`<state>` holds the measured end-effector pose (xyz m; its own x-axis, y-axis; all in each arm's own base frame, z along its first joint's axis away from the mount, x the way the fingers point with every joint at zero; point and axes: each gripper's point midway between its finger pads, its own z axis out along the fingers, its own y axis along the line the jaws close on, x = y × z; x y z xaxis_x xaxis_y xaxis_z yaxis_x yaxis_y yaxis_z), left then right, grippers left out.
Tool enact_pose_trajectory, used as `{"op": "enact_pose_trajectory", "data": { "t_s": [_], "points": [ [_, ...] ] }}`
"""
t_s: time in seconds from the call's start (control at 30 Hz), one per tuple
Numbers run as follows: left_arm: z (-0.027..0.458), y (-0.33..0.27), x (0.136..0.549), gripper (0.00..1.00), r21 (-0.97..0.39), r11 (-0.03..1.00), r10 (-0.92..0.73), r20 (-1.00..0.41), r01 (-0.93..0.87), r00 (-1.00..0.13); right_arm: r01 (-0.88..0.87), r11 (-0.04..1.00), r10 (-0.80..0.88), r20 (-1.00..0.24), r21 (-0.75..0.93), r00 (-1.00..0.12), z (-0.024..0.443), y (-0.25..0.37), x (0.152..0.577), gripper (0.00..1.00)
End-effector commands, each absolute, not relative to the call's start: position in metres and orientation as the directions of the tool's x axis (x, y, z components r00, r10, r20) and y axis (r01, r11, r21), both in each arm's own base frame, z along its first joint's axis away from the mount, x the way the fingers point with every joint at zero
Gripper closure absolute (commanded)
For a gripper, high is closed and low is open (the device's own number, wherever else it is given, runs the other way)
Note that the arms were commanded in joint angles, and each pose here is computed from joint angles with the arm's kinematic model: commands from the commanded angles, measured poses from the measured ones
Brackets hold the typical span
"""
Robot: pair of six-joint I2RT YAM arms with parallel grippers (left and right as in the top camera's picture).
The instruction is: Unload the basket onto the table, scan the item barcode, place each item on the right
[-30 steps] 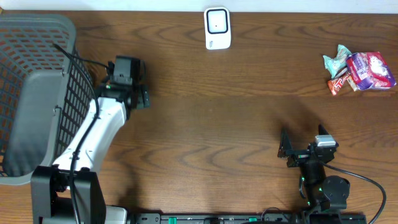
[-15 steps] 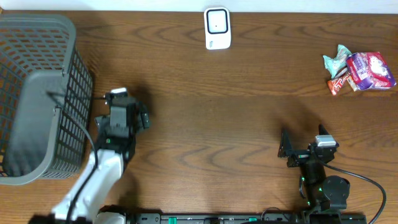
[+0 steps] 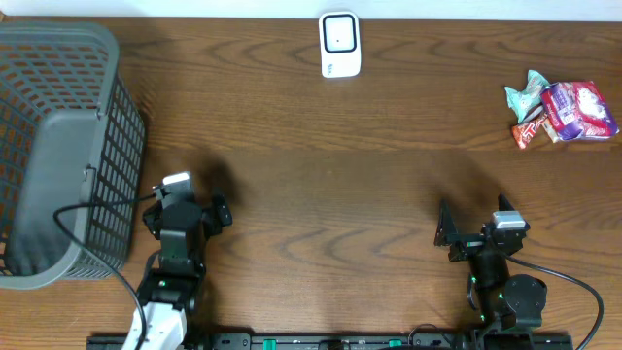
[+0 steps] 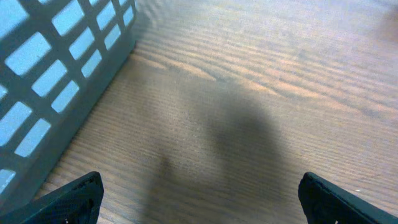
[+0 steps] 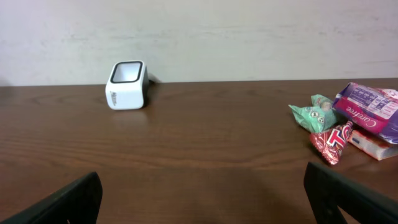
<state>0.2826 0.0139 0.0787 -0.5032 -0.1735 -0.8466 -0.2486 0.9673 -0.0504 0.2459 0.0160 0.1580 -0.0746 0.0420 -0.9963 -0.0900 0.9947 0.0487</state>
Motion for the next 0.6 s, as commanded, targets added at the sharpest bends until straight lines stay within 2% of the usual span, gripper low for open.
{"op": "enact_pose_trajectory", "data": {
  "t_s": [0.0,0.27,0.57],
  "points": [
    [0.084,0.013,0.279,0.01,-0.062,0.97,-0.167,-0.87,-0.234,-0.463,-0.078,0.995,0.055,-0.996,0.061,-0.074,0.158,0.014,0.246,0.01],
    [0.093,0.013,0.271,0.01,-0.089,0.976,-0.155,-0.927,-0.201,-0.342,-0.078,0.995,0.055,-0.996,0.061,-0.074,0.158,0.014,0.246,0.01],
    [0.104,0.003,0.266,0.01,-0.078,0.99,-0.11,-0.954,-0.12,-0.28,-0.078,0.995,0.055,-0.996,0.061,-0.074,0.158,0.014,0.246,0.01]
  ]
}}
